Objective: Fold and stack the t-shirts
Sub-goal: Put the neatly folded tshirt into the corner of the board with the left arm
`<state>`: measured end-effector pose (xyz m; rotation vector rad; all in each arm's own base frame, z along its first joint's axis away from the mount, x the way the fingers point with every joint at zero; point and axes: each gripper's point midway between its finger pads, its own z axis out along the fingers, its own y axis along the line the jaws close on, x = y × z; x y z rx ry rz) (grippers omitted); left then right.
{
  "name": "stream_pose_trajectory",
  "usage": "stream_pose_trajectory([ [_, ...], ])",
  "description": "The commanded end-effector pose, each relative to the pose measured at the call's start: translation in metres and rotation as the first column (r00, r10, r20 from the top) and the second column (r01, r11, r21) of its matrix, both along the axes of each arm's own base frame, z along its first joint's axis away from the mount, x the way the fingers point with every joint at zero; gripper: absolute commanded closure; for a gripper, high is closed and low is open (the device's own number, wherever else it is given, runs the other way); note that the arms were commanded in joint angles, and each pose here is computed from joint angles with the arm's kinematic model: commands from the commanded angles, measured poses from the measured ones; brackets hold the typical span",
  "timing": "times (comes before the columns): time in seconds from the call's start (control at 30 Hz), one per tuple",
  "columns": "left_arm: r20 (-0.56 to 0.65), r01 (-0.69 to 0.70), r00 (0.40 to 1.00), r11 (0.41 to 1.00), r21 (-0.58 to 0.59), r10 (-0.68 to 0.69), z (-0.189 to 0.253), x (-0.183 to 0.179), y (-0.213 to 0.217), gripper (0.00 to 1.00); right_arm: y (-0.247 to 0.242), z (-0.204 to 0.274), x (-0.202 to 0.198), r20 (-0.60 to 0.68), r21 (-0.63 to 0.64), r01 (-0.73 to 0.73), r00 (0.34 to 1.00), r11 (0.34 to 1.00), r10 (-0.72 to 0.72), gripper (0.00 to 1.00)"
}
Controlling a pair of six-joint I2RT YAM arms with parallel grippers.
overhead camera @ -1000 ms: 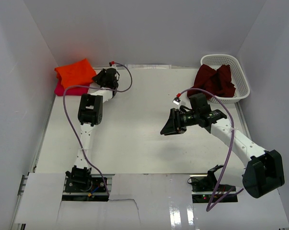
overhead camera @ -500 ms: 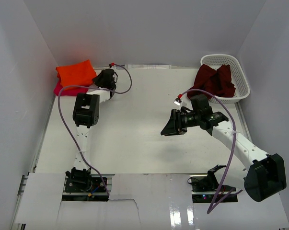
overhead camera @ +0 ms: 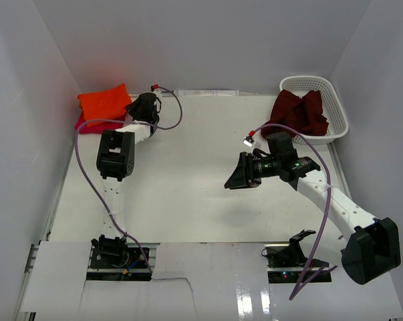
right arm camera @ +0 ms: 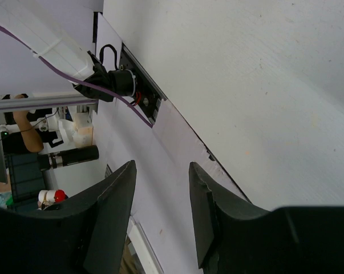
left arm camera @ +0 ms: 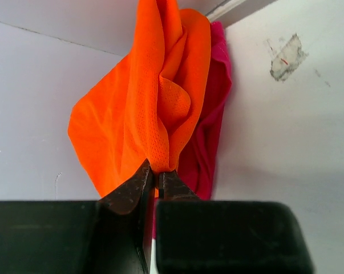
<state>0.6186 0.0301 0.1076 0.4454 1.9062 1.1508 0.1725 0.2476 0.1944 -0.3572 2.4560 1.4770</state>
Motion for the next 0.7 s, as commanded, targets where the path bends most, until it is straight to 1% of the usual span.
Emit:
stream_pose_trajectory([
  [0.0,0.082,0.016,0.997,1.0,0.002,-0.016,0.063,-0.005,0.002,0.89,0.003,0.011,-0.003,0.03,0.037,-0.024,0.999,0.999,0.022,0.51],
  [0.33,0.076,0.018,0.997,1.0,0.008,-0.019,0.076,-0.012,0.002,0.91,0.004,0.011,-0.002,0.024,0.046,-0.031,0.999,0.998,0.029,0.51],
  [0.47,0.084,0.018,0.996,1.0,0.004,-0.018,0.088,-0.016,0.005,0.92,0.005,0.012,-0.003,0.026,0.048,-0.033,0.999,0.998,0.032,0.51],
  [0.6,0.038,-0.006,0.999,1.0,0.009,0.005,0.07,-0.026,0.01,0.92,0.004,0.011,-0.003,0.021,0.049,-0.033,0.999,0.998,0.032,0.51],
  [0.67,0.018,-0.025,1.0,1.0,0.016,0.025,0.06,-0.031,0.014,0.96,0.005,0.011,-0.003,0.018,0.05,-0.033,0.999,0.998,0.032,0.51],
])
